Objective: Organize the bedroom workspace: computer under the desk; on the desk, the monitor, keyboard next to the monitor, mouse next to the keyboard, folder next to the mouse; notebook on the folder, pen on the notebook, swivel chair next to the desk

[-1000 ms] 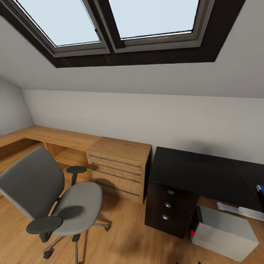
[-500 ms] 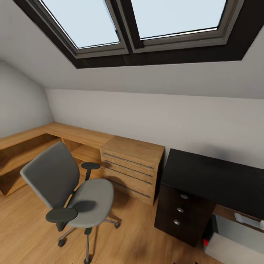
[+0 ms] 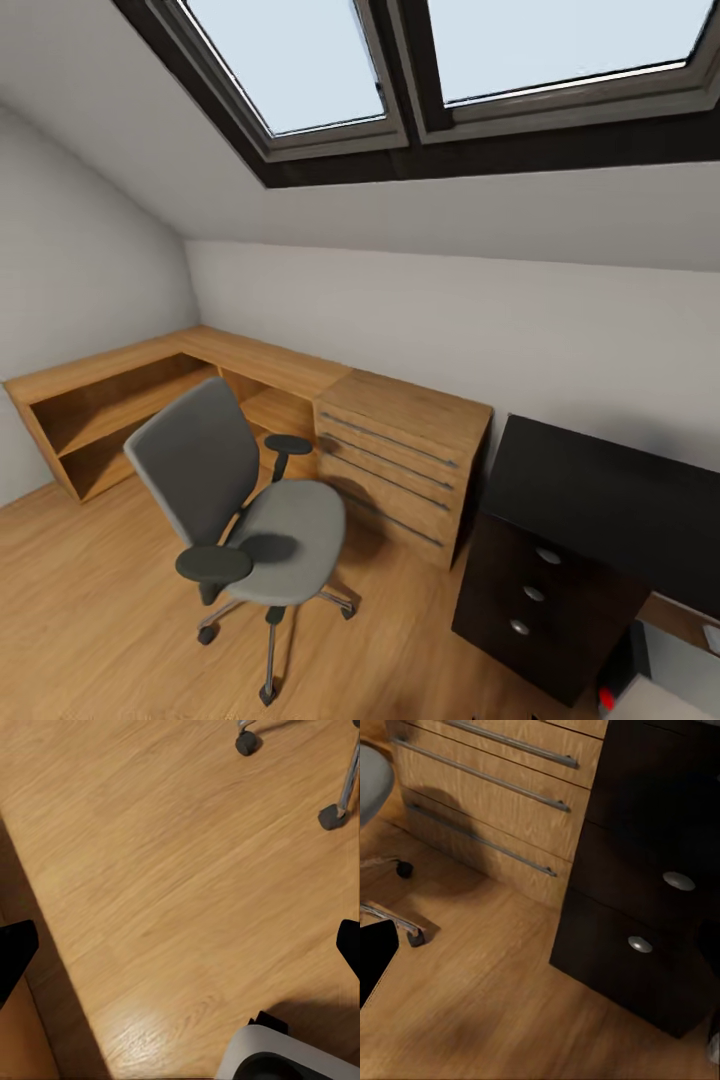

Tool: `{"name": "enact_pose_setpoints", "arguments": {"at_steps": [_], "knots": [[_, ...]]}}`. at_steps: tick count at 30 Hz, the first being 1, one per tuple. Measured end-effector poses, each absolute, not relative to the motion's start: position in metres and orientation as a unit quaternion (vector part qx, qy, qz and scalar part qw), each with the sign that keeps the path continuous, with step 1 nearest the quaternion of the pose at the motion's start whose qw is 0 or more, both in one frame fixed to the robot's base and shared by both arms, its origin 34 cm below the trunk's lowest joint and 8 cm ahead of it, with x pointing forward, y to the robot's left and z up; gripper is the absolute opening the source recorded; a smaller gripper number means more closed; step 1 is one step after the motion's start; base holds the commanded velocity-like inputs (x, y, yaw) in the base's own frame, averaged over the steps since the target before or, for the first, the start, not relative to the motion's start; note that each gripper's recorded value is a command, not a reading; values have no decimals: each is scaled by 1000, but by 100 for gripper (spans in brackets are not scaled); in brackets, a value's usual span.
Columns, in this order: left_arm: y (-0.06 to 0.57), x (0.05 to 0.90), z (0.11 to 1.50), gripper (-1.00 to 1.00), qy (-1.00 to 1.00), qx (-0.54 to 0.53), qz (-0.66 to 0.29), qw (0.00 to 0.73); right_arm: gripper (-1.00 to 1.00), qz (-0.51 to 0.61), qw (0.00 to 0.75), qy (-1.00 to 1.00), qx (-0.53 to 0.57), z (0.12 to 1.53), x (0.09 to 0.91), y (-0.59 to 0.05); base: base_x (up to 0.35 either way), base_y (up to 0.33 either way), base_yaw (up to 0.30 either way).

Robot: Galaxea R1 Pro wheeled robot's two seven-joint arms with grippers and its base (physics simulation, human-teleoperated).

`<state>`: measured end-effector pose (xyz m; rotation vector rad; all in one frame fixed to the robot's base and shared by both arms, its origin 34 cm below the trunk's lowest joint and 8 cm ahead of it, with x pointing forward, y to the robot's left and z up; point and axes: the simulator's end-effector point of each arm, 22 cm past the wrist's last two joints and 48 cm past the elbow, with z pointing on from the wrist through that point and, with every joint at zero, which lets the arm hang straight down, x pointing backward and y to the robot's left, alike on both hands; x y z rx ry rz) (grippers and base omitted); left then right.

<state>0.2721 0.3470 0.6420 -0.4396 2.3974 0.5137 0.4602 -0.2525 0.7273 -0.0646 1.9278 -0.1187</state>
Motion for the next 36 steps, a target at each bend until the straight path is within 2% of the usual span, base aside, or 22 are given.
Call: {"name": "enact_pose_setpoints", "arguments": {"at_steps": [36], "knots": [[346,270,641,100,913,-167,195,317,100,-48,569,820,-29,728,460,-249,0,0,284]]}}
